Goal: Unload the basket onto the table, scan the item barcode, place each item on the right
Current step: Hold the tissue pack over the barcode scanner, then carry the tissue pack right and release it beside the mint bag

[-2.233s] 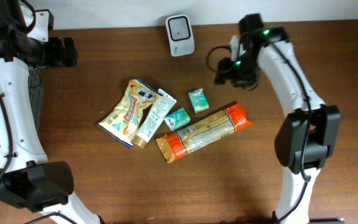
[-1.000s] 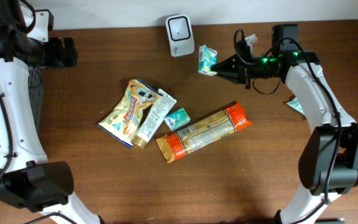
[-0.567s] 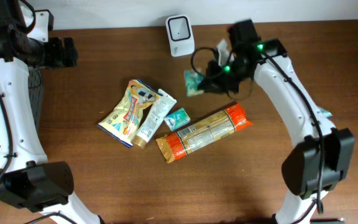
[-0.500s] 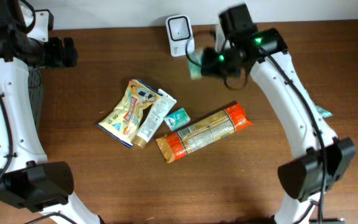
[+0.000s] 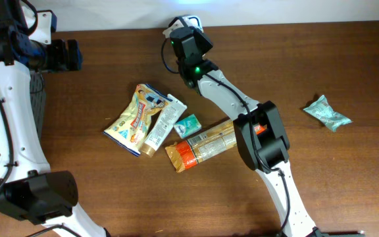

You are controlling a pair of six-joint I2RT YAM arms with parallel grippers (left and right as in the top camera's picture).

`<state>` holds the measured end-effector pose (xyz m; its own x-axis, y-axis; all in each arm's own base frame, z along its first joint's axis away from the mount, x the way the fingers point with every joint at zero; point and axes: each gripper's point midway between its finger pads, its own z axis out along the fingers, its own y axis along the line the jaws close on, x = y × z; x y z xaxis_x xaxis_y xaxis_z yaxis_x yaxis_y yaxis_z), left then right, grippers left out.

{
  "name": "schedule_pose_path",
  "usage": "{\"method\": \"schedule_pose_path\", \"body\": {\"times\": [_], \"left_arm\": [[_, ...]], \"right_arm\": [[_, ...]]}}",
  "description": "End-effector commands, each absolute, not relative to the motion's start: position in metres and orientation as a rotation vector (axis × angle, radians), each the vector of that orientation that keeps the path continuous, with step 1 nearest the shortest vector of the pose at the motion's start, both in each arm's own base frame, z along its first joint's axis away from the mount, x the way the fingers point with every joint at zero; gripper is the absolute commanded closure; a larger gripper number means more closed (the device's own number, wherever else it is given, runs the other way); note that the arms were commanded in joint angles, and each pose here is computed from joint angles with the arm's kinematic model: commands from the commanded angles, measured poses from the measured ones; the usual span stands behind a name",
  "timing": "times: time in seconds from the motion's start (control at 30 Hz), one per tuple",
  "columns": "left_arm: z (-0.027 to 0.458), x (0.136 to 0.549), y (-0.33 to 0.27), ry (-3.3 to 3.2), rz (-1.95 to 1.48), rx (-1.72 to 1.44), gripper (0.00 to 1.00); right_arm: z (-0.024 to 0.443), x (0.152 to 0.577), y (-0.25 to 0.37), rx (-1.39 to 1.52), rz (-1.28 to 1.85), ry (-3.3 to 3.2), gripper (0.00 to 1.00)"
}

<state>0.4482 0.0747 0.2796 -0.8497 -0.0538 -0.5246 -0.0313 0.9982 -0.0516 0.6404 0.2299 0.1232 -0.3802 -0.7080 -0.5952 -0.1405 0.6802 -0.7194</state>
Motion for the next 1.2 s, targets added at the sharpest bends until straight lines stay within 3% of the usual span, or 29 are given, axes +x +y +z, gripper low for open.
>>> {"method": "schedule_pose_path", "body": {"times": [0.0,0.13,0.27,0.43,0.57,0.67,0.83,1.0,1.17], "left_arm": [[0.285,0.448,0.075,2.573,-0.054,-0.07,0.01],[0.284,0.448,0.075,2.573,-0.054,-0.07,0.01],[0.285,0.448,0.075,2.573,-0.054,-0.07,0.01],[0.285,0.448,0.075,2.573,-0.054,-0.07,0.01],[0.285,0.448,0.075,2.573,-0.054,-0.07,0.01],[0.285,0.448,0.075,2.573,-0.054,-0.07,0.01],[0.285,0.448,0.075,2.573,-0.054,-0.07,0.01],[0.285,0.448,0.075,2.573,-0.054,-0.07,0.01],[0.285,0.448,0.075,2.573,-0.054,-0.07,0.01]], "right_arm": [[0.138,0.642,0.222,-0.639,-0.741,1.88,0.96],[0.142,0.642,0.222,-0.63,-0.745,1.875,0.96],[0.213,0.628,0.216,-0.43,-0.607,1.865,0.96],[0.282,0.538,0.213,-0.426,-0.045,2.137,0.96],[0.296,0.464,0.139,-0.194,0.138,2.422,0.96],[0.246,0.42,0.017,0.194,-0.003,2.747,0.96],[0.158,0.392,-0.085,0.67,-0.027,2.924,0.96],[0.107,0.377,-0.111,0.808,0.015,2.94,0.96],[0.061,0.395,-0.104,0.776,0.123,2.853,0.96]]}}
